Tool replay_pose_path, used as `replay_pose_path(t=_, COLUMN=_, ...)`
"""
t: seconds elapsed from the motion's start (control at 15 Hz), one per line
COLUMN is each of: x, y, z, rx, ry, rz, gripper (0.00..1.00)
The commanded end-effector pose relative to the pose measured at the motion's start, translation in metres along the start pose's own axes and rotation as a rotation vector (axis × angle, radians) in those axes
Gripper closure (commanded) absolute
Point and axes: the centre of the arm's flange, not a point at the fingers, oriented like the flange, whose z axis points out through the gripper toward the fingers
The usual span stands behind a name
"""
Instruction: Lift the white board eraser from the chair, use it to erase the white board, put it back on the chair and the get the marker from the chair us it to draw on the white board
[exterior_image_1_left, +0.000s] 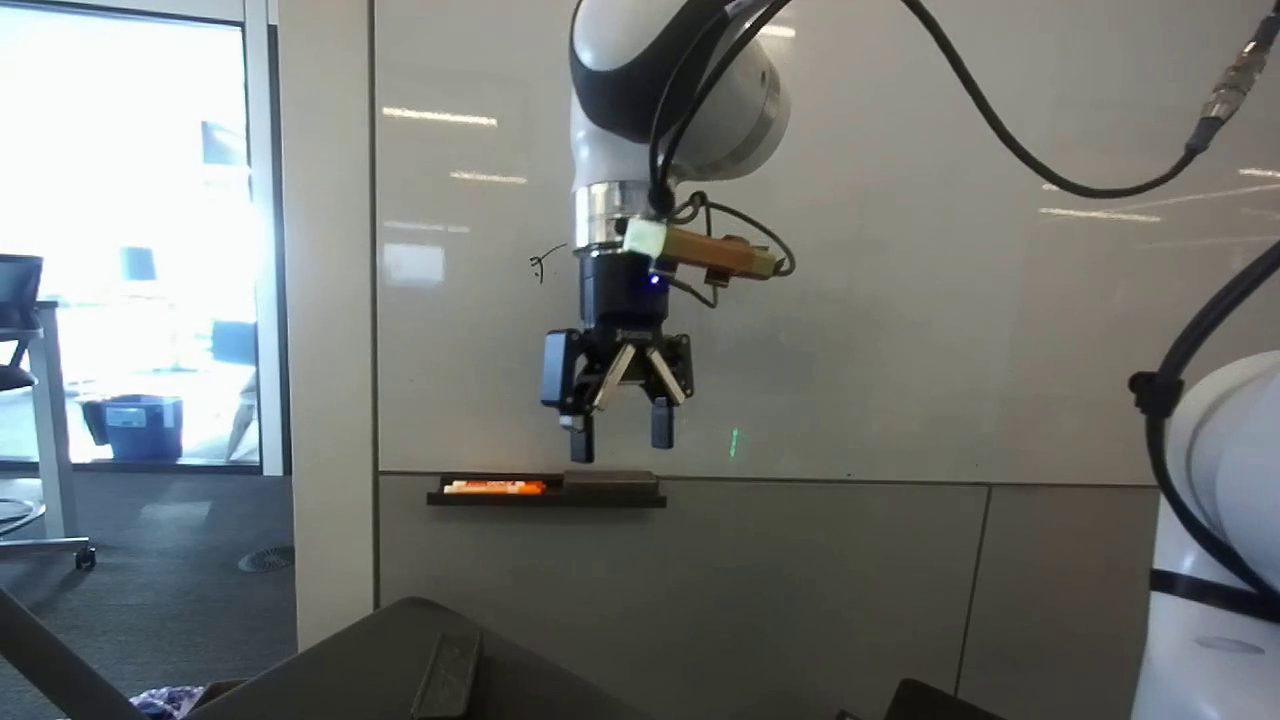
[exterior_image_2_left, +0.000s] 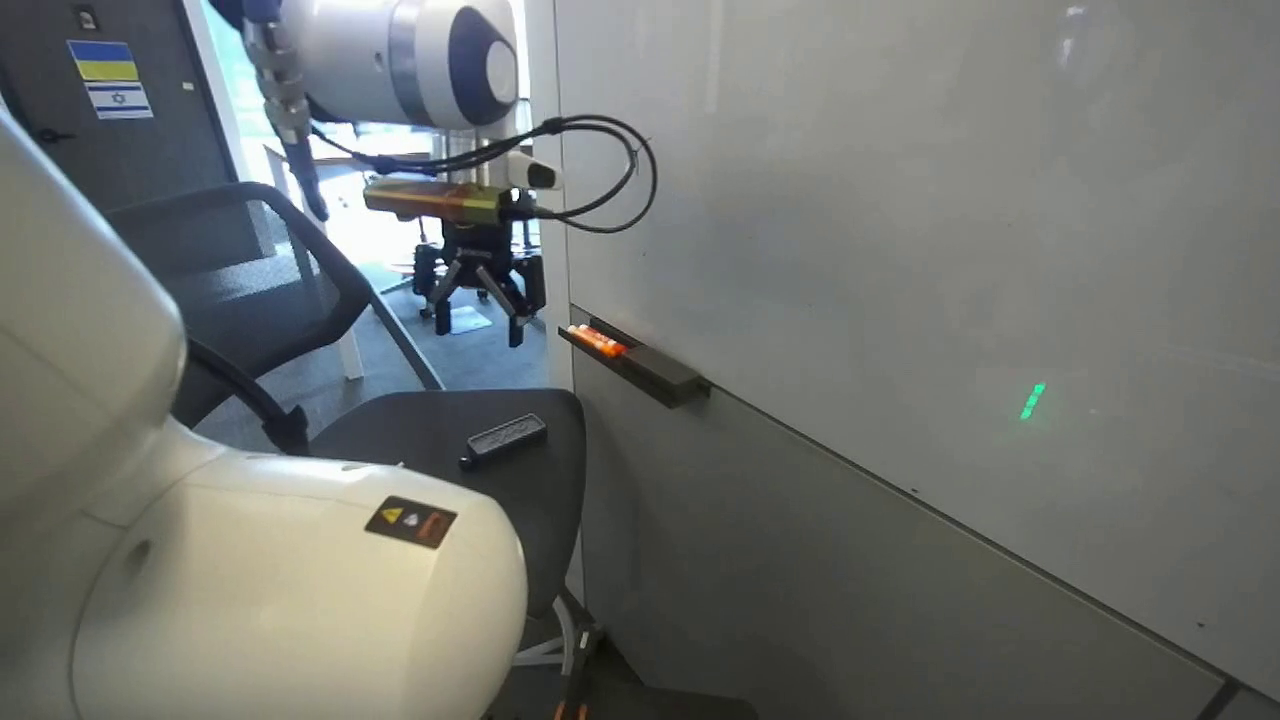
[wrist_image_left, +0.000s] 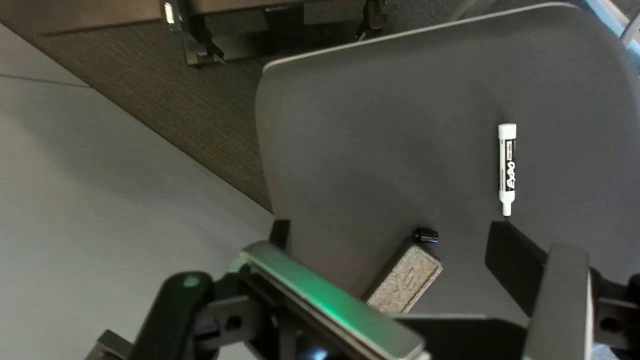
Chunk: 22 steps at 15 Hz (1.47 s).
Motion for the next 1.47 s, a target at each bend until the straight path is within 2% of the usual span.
replay_pose_path(t=0.0, x=0.040, y=-0.056, z=0.043, rx=-0.077, ry=0.057, rz=0.014, gripper=0.00)
replay_pose_path(t=0.2, x=0.067, y=-0.083, z=0.081, rx=-0.110, ry=0.115, rz=0.111, gripper=0.00)
replay_pose_path(t=0.47, x=0.094, y=-0.088, z=0.124, rx=-0.026, ry=0.056, rz=0.323, gripper=0.00)
replay_pose_path(t=0.67, x=0.114, y=-0.104, z=0.153, rx=0.026, ry=0.038, rz=0.424, gripper=0.00)
replay_pose_path(t=1.07, x=0.140, y=-0.133, z=0.196, rx=0.041, ry=0.118, rz=0.462, gripper=0.00)
replay_pose_path(t=1.4, x=0.147, y=-0.117, z=0.205, rx=-0.012, ry=0.160, rz=0.490, gripper=0.00)
